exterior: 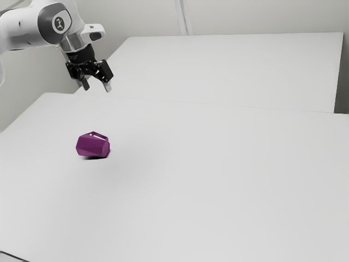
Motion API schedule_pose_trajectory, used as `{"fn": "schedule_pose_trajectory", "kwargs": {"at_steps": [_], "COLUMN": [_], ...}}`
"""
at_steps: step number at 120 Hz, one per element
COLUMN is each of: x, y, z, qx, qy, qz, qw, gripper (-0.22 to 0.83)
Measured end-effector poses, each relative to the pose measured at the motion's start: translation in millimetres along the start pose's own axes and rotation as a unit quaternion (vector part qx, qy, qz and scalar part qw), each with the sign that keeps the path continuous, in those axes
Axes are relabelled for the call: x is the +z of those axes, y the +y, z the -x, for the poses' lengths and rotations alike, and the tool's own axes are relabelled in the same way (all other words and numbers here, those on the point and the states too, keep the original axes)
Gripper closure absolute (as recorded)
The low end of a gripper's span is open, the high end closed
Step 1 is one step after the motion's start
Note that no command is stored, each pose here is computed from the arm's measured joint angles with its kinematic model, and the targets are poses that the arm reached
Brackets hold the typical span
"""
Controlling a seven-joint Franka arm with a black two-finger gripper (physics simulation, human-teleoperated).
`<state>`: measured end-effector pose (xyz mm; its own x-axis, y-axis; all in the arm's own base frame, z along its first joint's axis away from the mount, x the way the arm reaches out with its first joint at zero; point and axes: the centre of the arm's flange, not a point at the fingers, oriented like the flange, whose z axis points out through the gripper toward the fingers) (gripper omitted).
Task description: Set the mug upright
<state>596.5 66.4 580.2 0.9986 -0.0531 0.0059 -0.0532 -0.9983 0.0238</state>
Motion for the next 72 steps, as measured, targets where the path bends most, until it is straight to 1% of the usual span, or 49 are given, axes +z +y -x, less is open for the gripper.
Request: {"fn": "schedule_pose_trajectory", "kwargs": {"at_steps": [43, 48, 53, 60, 72], "x": [-2.7, -3.4, -3.9, -4.1, 8.7], "y": [0.0, -2.5, -14.4, -43.9, -103.2], "z": [2.2, 3.1, 5.8, 13.6, 35.6], "qx": [-0.010, -0.015, -0.029, -0.057, -0.109], "qy": [-0.001, 0.001, 0.004, 0.010, 0.018], "qz": [0.001, 0.012, 0.035, 0.075, 0.158], "qw": [1.000, 1.000, 0.999, 0.995, 0.981], "gripper": [0.00, 0.00, 0.00, 0.00, 0.00]}}
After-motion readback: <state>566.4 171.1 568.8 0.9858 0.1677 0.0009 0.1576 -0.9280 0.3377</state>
